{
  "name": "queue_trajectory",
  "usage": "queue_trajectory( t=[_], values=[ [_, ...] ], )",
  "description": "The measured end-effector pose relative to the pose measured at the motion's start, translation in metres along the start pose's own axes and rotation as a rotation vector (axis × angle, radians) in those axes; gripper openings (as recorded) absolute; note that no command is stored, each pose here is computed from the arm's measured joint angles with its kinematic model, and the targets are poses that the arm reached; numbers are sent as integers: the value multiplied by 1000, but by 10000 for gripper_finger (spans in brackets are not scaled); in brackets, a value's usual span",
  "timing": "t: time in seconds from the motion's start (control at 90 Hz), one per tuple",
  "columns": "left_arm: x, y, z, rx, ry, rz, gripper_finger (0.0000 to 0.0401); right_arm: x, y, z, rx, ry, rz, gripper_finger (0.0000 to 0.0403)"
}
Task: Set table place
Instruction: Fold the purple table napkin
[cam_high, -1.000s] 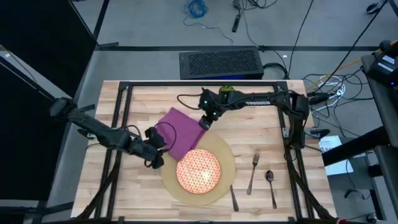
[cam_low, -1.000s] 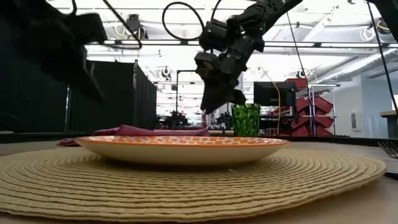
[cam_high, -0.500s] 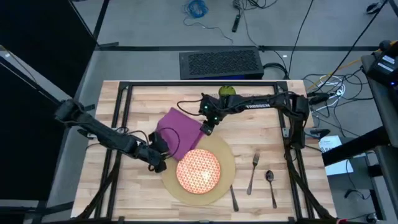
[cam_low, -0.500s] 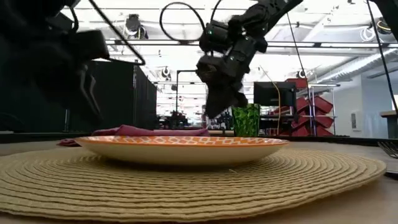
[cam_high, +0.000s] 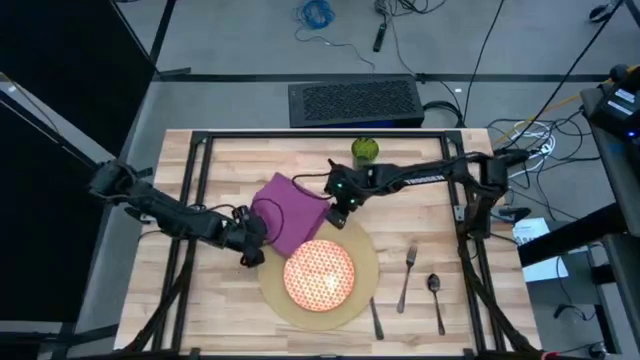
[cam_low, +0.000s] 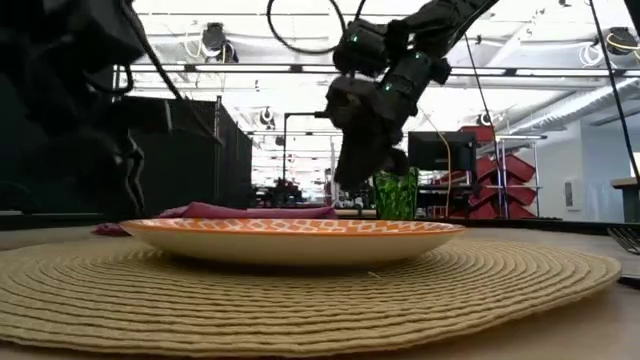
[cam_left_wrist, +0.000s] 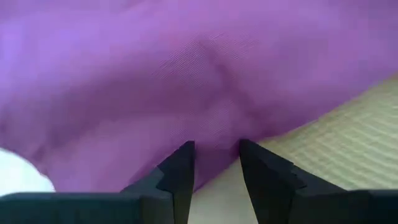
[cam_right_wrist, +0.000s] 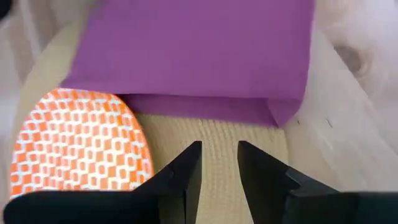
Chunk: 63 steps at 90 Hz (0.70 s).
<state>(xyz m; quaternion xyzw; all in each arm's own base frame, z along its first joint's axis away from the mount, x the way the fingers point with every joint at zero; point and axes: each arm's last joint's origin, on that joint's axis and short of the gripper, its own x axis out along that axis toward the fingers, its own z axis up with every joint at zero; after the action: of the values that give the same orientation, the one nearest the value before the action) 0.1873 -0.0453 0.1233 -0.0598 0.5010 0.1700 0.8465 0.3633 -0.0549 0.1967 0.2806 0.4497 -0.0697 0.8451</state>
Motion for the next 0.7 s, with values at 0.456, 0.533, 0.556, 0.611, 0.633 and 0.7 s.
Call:
queue_trajectory(
  t=[0.456, 0.533, 0.556, 0.611, 0.633, 0.7],
  values=[
    [7, 22, -5, -130, 57, 138, 115, -14, 7, 2, -23, -41, 21, 91],
    [7, 27, -7, -155, 63, 191, 115, -15, 5, 3, -22, -43, 19, 91],
    [7, 27, -7, -157, 62, 194, 115, -15, 5, 3, -22, -43, 18, 91],
    [6, 27, -6, -161, 52, 190, 115, -15, 5, 3, -22, -43, 17, 91],
    [5, 27, -5, -163, 47, 187, 115, -15, 5, 3, -24, -43, 17, 91],
    [2, 27, -4, -170, 44, 183, 115, -15, 5, 3, -26, -41, 16, 91]
  ],
)
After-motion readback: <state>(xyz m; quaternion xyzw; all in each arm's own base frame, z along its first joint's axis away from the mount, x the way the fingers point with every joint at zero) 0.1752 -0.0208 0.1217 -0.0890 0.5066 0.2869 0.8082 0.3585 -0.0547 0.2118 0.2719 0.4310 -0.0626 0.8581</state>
